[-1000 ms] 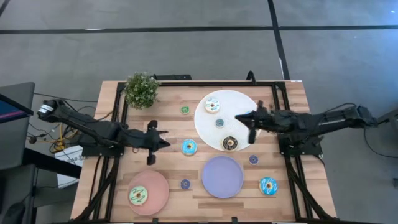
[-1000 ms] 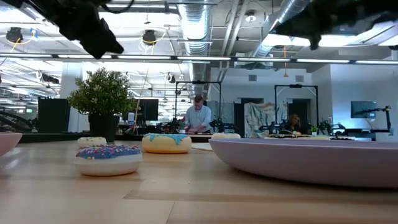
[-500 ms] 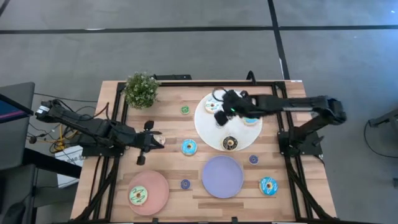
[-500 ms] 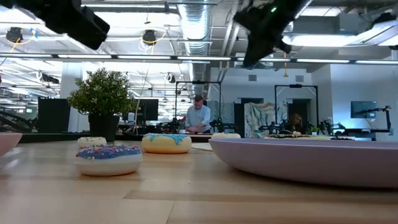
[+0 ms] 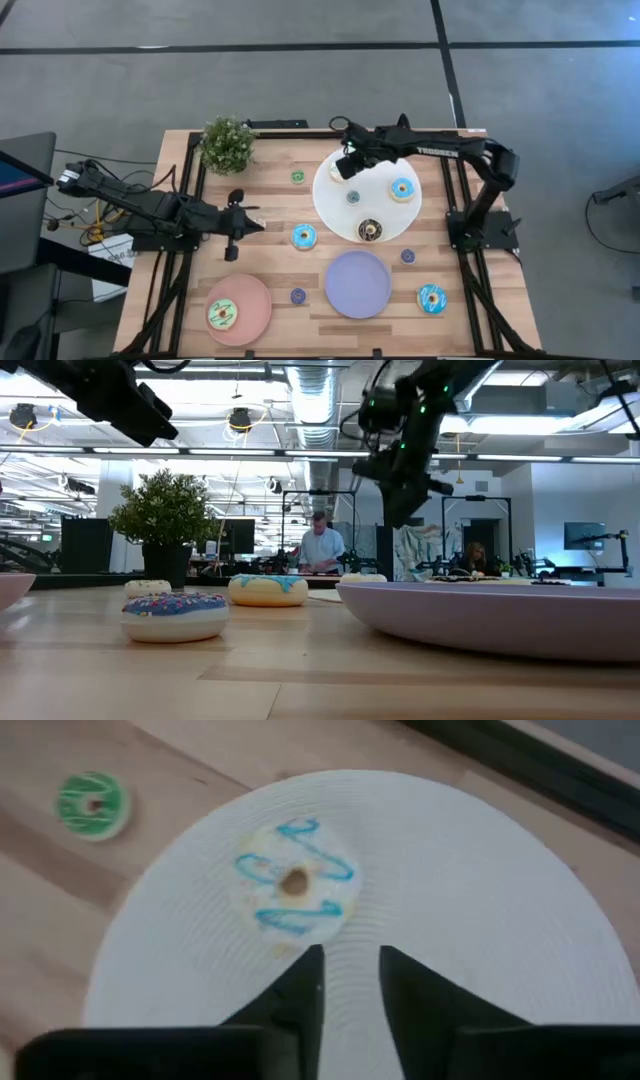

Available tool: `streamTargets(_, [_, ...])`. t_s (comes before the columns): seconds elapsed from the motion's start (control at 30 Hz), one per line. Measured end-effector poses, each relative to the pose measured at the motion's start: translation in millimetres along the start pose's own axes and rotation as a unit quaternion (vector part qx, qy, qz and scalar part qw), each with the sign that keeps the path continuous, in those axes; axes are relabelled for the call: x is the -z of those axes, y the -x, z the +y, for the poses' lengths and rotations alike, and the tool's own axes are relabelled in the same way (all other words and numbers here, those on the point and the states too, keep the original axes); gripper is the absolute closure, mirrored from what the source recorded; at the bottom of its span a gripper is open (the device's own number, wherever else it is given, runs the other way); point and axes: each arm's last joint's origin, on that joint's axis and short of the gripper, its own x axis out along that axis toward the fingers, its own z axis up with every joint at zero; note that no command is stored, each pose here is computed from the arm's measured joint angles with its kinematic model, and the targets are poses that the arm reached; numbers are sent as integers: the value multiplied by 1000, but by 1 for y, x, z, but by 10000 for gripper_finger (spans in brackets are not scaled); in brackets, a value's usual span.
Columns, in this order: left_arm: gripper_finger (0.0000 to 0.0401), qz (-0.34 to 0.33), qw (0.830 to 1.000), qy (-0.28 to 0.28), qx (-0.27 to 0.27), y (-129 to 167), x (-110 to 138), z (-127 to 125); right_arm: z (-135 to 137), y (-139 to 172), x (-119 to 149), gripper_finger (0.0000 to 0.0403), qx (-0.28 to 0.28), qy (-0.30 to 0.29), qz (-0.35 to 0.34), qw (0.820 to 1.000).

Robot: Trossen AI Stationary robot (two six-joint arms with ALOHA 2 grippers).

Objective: Pick & Place donuts
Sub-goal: Put the small dark green donut on the purple plate

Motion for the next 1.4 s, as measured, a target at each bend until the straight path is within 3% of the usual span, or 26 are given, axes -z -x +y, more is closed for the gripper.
streamTargets(0.3, [401,-9,998,44,-50,0,0,3,6,-42,-11,171,-18,55,28,998])
streamTargets(0.43, [401,-10,996,62,-55,0,0,3,12,-49,-17,139,-17,59,47,997])
streamTargets(0.83, [401,-11,995,84,-58,0,0,3,36,-38,15,138,12,91,154,984])
streamTargets(1.03, [401,-8,995,82,-59,0,1,4,61,-36,29,137,-9,99,141,985])
streamTargets(1.4, [401,-8,995,82,-59,0,1,4,69,-31,41,137,2,105,156,982])
